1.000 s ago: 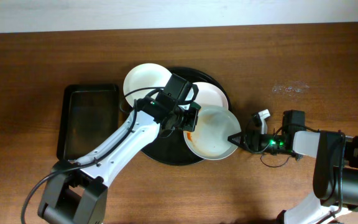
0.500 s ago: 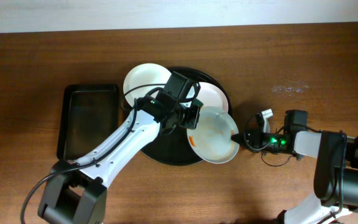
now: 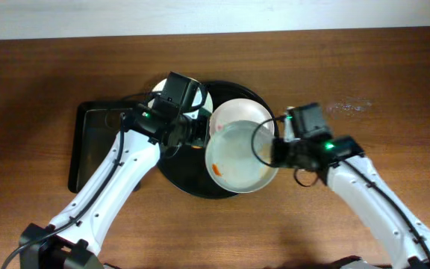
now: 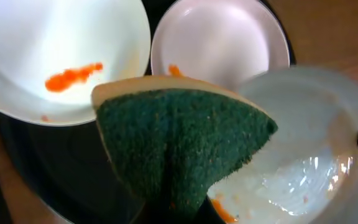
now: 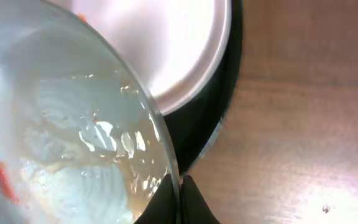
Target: Clean dirty plates on tray and stack at the side
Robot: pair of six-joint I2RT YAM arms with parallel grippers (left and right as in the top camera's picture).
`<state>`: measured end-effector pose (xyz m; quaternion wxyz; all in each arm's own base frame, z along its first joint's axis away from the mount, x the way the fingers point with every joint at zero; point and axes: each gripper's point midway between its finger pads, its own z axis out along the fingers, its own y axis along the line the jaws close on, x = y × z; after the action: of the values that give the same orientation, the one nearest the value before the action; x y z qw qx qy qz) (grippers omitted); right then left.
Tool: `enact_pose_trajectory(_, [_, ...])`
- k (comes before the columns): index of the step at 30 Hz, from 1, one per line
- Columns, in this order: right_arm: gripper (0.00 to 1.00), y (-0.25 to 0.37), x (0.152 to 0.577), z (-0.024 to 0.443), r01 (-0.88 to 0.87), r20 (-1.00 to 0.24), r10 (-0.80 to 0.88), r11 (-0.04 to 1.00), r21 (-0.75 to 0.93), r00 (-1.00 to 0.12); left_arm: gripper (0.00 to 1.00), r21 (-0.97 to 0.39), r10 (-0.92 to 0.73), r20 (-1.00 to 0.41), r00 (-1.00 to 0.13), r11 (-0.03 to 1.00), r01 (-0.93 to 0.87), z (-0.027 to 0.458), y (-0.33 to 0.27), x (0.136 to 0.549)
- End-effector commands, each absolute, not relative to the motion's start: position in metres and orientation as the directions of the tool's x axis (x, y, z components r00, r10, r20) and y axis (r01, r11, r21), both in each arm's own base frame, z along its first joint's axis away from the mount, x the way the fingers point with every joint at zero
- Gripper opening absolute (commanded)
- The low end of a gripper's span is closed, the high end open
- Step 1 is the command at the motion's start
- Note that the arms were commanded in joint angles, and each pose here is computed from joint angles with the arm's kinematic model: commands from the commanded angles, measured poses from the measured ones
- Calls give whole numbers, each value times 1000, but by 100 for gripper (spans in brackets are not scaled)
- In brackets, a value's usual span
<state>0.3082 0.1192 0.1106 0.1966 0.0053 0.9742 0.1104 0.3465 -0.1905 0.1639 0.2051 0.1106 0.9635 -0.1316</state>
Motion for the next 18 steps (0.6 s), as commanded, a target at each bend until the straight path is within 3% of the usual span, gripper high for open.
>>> enact_pose_trajectory(1, [4, 108, 322, 141, 22, -518, 21, 1000, 4, -855, 0, -221, 175, -373, -911, 937, 271, 152, -193, 341])
enact_pose_trajectory(5, [4, 104, 327, 151, 35, -557, -2, 998, -55, -831, 0, -290, 203, -248, -947, 917, 273, 104, -210, 338])
enact_pose_trajectory(10, [4, 103, 337, 177, -8, -594, -74, 994, -113, -801, 0, -367, 209, -239, -948, 885, 287, 83, -231, 349])
enact_pose_trajectory(18, [4, 118, 326, 170, -56, -544, -61, 998, -25, -837, 0, -411, 199, -235, -951, 867, 283, 46, -253, 364])
